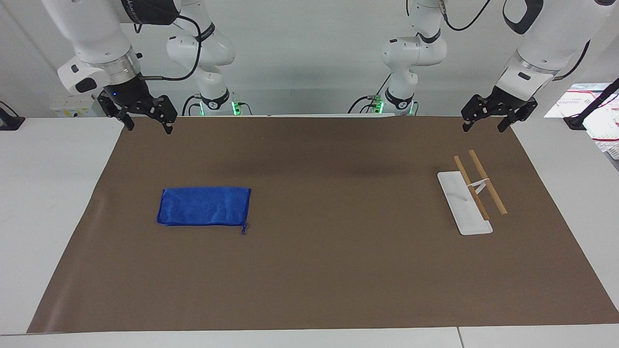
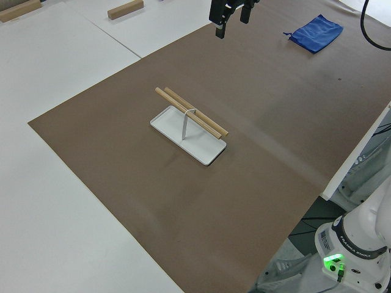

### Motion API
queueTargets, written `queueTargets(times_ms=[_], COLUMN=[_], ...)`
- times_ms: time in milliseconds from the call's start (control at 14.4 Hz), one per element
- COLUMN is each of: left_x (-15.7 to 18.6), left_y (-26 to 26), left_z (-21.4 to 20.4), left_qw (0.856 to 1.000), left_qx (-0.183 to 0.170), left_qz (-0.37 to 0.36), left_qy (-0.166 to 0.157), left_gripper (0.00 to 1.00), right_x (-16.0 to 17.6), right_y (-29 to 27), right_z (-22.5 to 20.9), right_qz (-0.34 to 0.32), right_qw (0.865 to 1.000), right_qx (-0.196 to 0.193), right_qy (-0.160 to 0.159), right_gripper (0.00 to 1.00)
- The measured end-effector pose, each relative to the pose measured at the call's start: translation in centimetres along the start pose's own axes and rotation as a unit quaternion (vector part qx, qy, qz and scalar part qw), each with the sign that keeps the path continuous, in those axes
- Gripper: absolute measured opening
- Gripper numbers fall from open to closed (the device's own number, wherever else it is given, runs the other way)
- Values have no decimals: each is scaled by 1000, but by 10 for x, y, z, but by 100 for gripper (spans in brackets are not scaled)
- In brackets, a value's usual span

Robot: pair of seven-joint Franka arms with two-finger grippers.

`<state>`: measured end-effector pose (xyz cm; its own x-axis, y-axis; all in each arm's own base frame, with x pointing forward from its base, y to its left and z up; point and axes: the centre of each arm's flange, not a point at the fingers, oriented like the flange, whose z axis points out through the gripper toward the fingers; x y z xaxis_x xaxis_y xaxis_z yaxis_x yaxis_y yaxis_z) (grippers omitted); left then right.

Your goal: Right arm passes towel to left arm to hang

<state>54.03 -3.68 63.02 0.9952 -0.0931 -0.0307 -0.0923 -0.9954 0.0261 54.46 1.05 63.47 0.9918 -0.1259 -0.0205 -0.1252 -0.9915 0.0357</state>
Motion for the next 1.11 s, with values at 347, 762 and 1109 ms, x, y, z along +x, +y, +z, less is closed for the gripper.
queueTargets(times_ms=[347,762,1109], left_x=[0,0,0], left_y=[-3,-3,-3], left_z=[0,0,0], left_qw=[1000,1000,1000], left_qx=[0,0,0], left_qz=[-4,-4,-4], left_qy=[0,0,0], left_gripper=[100,100,100], right_x=[0,0,-1], right_y=[0,-2,-3], right_z=[0,0,0], right_qz=[0,-2,-3], right_qw=[1000,1000,1000], right_qx=[0,0,0], right_qy=[0,0,0], right_gripper=[100,100,100])
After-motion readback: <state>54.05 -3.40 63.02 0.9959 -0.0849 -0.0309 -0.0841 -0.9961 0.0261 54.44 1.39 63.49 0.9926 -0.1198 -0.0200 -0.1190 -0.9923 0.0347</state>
